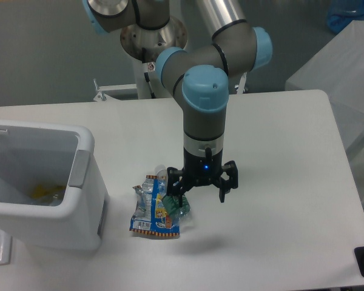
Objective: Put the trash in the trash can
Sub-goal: 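Lower the gripper toward the clear plastic bottle beside the wrapper, then position the open gripper around the clear bottle and close on it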
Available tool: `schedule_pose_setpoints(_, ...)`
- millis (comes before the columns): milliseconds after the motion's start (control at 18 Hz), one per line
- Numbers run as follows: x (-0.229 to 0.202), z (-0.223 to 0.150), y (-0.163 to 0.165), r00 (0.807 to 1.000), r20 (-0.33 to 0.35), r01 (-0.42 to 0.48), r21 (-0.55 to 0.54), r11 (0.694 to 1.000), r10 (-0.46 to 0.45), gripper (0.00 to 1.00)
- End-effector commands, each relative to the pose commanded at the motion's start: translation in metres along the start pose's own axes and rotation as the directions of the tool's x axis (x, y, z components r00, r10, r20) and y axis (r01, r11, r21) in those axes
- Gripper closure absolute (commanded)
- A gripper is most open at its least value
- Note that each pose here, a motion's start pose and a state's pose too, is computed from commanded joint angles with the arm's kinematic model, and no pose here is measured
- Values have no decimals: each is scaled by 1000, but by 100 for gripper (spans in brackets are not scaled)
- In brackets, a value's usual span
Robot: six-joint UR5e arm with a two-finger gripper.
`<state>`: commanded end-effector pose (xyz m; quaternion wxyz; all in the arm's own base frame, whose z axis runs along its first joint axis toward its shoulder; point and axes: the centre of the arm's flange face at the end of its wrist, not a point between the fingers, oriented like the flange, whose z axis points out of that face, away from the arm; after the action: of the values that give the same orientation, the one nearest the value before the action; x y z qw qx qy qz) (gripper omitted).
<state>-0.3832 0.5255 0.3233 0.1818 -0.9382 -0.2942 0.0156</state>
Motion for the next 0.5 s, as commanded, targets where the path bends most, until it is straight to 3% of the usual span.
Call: schedule_pose_setpoints(500, 8, 49, 17, 1000, -22, -11, -83, 996, 9, 0)
